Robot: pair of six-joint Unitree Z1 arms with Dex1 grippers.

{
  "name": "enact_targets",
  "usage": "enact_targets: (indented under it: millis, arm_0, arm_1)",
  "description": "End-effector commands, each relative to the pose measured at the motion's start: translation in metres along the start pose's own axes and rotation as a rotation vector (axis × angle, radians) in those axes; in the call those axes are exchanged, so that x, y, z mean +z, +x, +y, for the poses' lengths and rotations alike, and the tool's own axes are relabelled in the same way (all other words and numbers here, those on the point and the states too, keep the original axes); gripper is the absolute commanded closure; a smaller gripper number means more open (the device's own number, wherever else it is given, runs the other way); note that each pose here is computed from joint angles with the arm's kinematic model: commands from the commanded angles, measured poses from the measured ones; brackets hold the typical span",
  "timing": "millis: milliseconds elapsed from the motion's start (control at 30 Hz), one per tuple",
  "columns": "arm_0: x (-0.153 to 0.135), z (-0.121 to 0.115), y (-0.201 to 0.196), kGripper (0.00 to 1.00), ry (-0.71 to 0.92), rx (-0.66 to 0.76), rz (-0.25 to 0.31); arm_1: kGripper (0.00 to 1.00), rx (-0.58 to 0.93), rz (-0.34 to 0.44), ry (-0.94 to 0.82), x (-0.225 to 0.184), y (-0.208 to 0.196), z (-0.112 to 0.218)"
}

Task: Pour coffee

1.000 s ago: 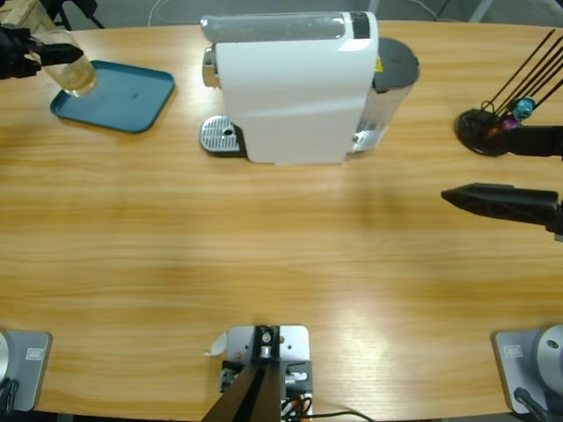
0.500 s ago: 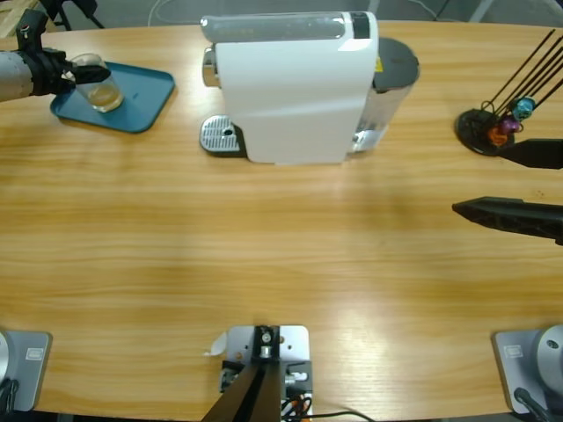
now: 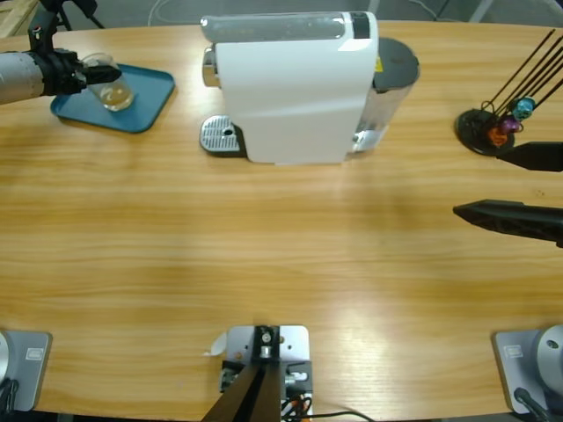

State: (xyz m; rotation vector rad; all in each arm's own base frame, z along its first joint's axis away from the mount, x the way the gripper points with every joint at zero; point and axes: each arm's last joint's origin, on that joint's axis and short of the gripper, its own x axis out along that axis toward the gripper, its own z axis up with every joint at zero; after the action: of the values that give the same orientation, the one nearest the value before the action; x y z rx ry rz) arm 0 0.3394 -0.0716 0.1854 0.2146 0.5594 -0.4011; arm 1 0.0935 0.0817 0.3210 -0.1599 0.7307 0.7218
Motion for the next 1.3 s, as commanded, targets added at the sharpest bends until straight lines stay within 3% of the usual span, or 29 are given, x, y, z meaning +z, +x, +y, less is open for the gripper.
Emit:
enact_targets:
  millis: [33, 267, 500, 600, 700, 933, 1067, 1233, 1300]
  arm_0:
    - [-0.015, -0.009, -0.006, 0.041, 0.001, -0.03, 0.035]
    - [-0.01, -0.011, -0.034, 0.004, 0.006, -0.021, -0.007]
    - [0.0, -0.017, -0.084, 0.004, 0.009, -0.003, -0.091]
    - [-0.004, -0.028, -0.11, 0.004, -0.017, -0.028, -0.08]
    - [-0.004, -0.047, -0.147, 0.004, -0.034, -0.083, -0.11]
    - [0.0, -0.085, -0.207, 0.004, 0.059, -0.316, -0.127]
    - [-0.011, -0.086, -0.236, 0.001, 0.051, -0.338, -0.066]
    - [-0.015, -0.086, -0.259, 0.0, -0.057, -0.381, -0.122]
    - [-0.023, -0.09, -0.259, 0.0, -0.058, -0.448, -0.076]
  arm_1:
    - [0.0, -0.002, 0.002, 0.015, -0.006, -0.008, 0.0]
    - [0.0, -0.004, -0.006, 0.014, -0.01, -0.016, 0.001]
    - [0.0, -0.018, -0.011, 0.014, -0.019, -0.027, 0.001]
    - [0.0, -0.021, -0.017, 0.013, -0.019, -0.027, 0.0]
    - [0.0, -0.047, -0.021, 0.01, -0.019, -0.027, -0.001]
    - [0.0, -0.141, -0.002, -0.057, -0.018, -0.024, -0.006]
    - [0.0, -0.182, -0.009, -0.075, -0.02, -0.027, -0.007]
    - [0.0, -0.201, -0.025, -0.07, -0.021, -0.03, -0.008]
    - [0.0, -0.202, -0.022, -0.069, -0.021, -0.029, -0.008]
